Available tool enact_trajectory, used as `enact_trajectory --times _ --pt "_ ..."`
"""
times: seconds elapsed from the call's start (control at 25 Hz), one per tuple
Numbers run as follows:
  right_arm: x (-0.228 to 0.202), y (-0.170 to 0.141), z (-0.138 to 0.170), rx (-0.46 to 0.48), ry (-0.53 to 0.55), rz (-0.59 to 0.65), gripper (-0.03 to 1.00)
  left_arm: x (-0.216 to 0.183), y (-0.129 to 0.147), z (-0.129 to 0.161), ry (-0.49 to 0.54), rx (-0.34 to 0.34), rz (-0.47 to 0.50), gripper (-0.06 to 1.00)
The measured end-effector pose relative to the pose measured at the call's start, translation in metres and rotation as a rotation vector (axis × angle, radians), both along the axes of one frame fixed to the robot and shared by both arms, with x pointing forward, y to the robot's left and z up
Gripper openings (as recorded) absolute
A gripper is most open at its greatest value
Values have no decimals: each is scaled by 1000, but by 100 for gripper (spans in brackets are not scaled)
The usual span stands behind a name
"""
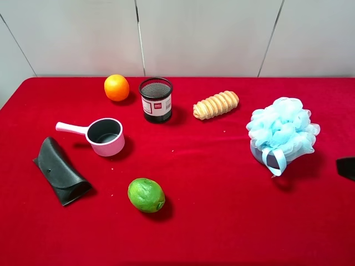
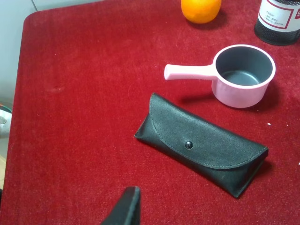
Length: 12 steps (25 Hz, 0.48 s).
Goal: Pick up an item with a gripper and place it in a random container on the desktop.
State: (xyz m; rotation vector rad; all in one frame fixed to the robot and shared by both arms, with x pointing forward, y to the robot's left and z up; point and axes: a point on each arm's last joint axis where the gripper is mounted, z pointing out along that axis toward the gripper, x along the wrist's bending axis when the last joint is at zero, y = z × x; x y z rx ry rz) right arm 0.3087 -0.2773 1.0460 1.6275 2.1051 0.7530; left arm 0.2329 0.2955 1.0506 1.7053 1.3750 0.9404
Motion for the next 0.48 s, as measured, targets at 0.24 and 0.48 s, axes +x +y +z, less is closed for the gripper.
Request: enact_trajectory --times 0.24,0.48 --pt "-23 -3 6 27 -89 50 69 0 0 0 0 0 0 99" --pt "-41 -4 11 57 -201 115 69 0 0 0 0 0 0 99"
